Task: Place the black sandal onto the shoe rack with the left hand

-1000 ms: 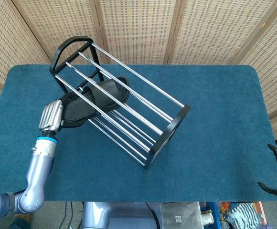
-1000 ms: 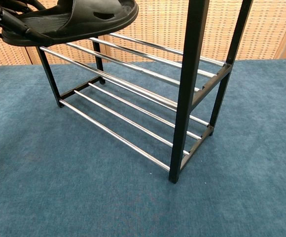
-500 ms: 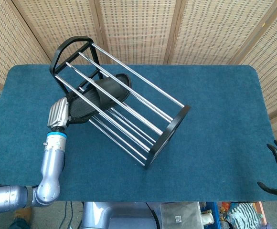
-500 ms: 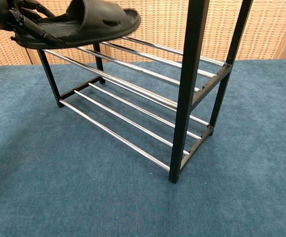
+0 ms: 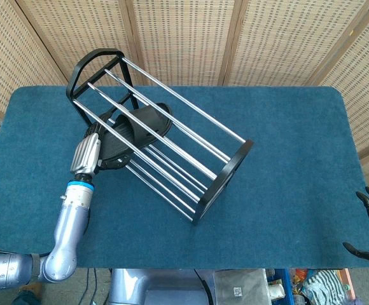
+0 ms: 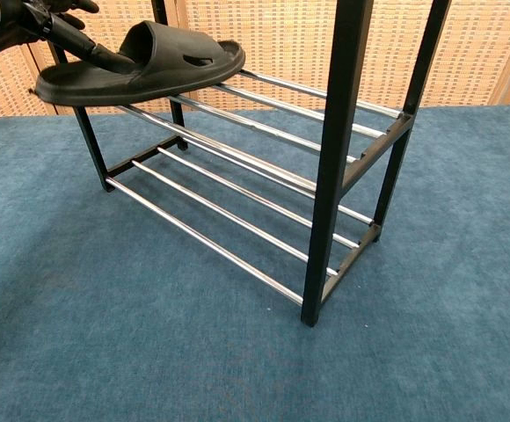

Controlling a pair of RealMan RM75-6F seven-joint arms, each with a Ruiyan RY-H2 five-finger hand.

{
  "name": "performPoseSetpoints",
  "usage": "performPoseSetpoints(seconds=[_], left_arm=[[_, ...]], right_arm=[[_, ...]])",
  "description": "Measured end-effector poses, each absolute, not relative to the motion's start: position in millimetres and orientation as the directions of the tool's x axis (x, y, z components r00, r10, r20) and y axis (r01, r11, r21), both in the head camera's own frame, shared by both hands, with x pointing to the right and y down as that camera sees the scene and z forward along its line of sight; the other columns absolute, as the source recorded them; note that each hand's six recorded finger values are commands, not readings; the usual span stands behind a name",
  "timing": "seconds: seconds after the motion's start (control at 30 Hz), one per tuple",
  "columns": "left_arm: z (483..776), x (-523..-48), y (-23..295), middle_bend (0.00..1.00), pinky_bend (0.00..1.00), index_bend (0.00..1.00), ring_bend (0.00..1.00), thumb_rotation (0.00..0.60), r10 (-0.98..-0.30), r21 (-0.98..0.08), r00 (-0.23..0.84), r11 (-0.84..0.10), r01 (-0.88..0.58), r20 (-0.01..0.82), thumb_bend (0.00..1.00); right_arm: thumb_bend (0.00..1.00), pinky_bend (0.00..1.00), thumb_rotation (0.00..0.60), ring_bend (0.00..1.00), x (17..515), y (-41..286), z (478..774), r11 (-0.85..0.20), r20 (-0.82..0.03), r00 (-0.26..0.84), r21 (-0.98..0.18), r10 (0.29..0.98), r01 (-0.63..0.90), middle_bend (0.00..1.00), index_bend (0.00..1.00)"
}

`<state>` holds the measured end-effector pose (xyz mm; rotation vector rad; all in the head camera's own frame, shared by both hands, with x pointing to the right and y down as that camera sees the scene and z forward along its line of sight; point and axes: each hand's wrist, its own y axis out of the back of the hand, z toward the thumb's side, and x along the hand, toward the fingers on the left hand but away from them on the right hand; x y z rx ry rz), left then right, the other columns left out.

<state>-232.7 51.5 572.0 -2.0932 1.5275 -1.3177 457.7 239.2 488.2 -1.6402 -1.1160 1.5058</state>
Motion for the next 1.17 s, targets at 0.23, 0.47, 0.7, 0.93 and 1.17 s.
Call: performPoseSetpoints(seconds=[0.23,0.47,0.7,0.93,1.17], left_arm=[[559,-242,64,0.00,0.00,0.00,0.00,0.600,-0.836,-0.621,0.148,-0.500,-0.604,0.528,0.45],[543,-285,83,0.00,0.00,0.00,0.00,0.600,-0.806,-0.665,0.215,-0.581,-0.469,0.552,0.45],[535,-337,109,0.00,0.00,0.00,0.00,0.600,-0.776,-0.684,0.248,-0.629,-0.369,0.580,0.45],[533,-431,146,0.00,0.00,0.00,0.00,0.600,-0.805,-0.766,0.069,-0.583,-0.269,0.589,0.11],[515,-466,184,0.00,0.00,0.00,0.00,0.600,-0.896,-0.881,-0.050,-0.422,-0.216,0.442,0.08]], right_arm=[[0.00,0.00,0.600,0.00,459,240,487,-0.433,-0.442,-0.017,-0.886,0.897,0.168,0.00,0.00],[0.00,0.00,0.600,0.00,456,242,486,-0.434,-0.441,-0.006,-0.886,0.898,0.161,0.00,0.00],[0.00,0.00,0.600,0.00,453,244,484,-0.429,-0.435,-0.002,-0.889,0.901,0.159,0.00,0.00],[0.00,0.00,0.600,0.00,453,245,484,-0.427,-0.432,-0.001,-0.891,0.902,0.154,0.00,0.00],[0.00,0.00,0.600,0.00,450,247,483,-0.418,-0.422,0.001,-0.897,0.906,0.141,0.00,0.00]])
